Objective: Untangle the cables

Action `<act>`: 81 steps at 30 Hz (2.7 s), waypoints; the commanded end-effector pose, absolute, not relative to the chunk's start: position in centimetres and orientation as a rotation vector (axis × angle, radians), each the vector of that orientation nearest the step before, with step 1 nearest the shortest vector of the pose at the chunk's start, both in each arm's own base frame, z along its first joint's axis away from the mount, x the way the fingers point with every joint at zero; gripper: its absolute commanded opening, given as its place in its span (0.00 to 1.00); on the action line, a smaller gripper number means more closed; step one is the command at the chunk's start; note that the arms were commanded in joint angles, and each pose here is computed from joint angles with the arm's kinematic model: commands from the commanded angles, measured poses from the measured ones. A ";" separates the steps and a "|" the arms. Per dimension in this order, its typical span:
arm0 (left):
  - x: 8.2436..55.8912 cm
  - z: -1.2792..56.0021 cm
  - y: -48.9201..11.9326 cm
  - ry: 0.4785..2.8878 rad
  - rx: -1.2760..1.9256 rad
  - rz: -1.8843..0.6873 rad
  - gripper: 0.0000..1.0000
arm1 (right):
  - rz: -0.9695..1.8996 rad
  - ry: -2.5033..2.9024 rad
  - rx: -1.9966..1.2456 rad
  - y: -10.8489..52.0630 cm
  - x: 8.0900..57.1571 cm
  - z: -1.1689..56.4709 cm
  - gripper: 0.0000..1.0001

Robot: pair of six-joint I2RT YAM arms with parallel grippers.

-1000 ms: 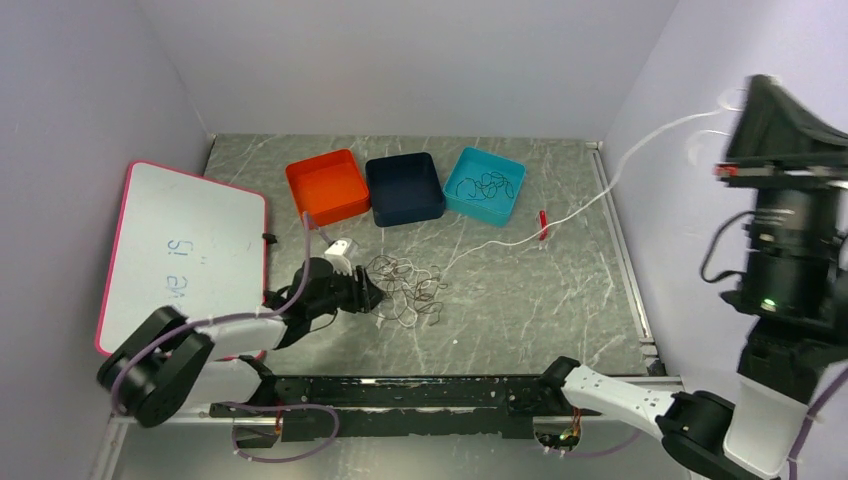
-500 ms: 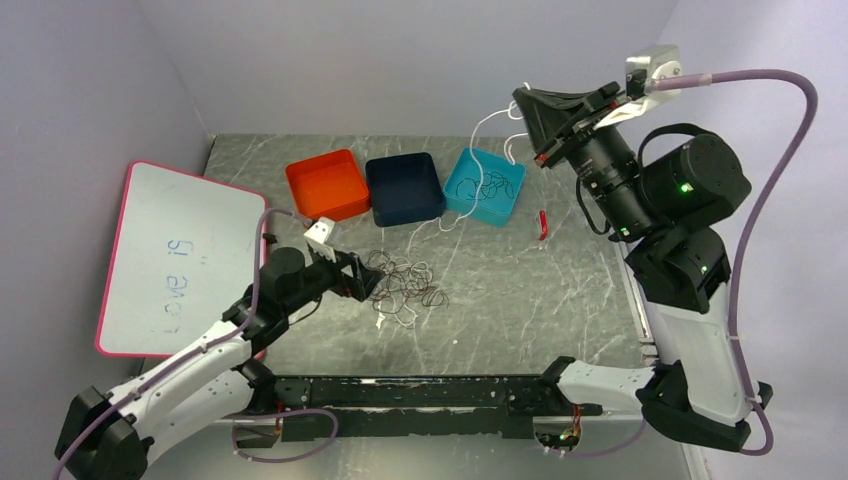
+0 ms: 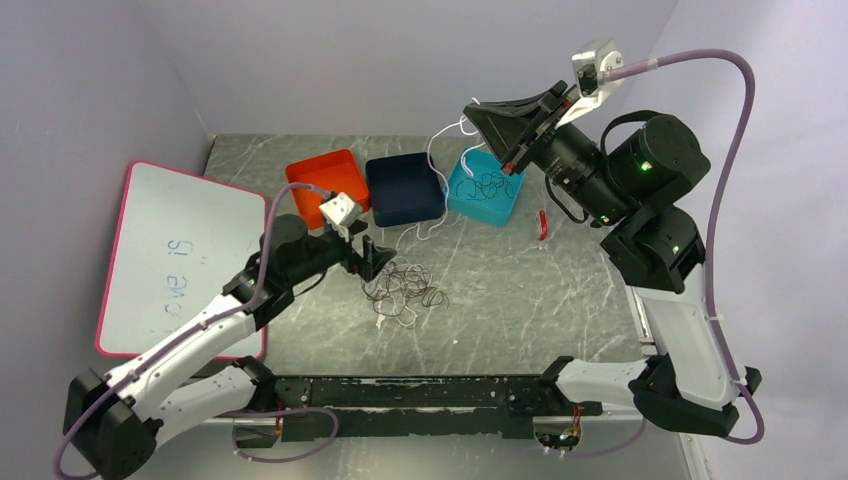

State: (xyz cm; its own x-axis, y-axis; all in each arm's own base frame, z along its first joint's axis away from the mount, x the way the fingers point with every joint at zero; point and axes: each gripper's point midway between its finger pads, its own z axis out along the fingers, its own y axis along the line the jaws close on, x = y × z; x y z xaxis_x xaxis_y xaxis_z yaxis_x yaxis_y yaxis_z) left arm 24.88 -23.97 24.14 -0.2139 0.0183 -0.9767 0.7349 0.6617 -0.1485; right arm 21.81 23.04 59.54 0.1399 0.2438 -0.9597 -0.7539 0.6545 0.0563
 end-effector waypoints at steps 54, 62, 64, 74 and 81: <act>28.0 28.0 -28.9 1.563 0.732 -0.916 0.07 | 0.853 1.756 -0.789 27.9 21.8 34.8 0.02; 26.8 29.1 -29.0 1.521 0.770 -0.955 0.07 | 0.859 1.789 -0.819 28.8 22.3 32.3 0.04; 26.6 29.1 -29.1 1.518 0.777 -0.964 0.07 | 0.875 1.792 -0.830 29.2 22.3 31.9 0.05; 26.0 29.0 -29.4 1.507 0.801 -0.997 0.07 | 0.806 1.796 -0.756 28.9 24.0 31.6 0.07; 25.8 29.0 -29.4 1.503 0.809 -1.000 0.07 | 0.812 1.798 -0.772 29.2 24.0 31.3 0.14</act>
State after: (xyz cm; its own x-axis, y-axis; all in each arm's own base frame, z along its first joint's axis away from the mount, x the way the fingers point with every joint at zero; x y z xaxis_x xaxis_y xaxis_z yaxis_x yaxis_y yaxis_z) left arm 26.27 -29.26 26.89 -0.2063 -0.0037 -0.9785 0.8769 0.4429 -0.1866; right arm 23.94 28.92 30.87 -0.3407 -0.1537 -0.9275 -0.7889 0.5834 0.1931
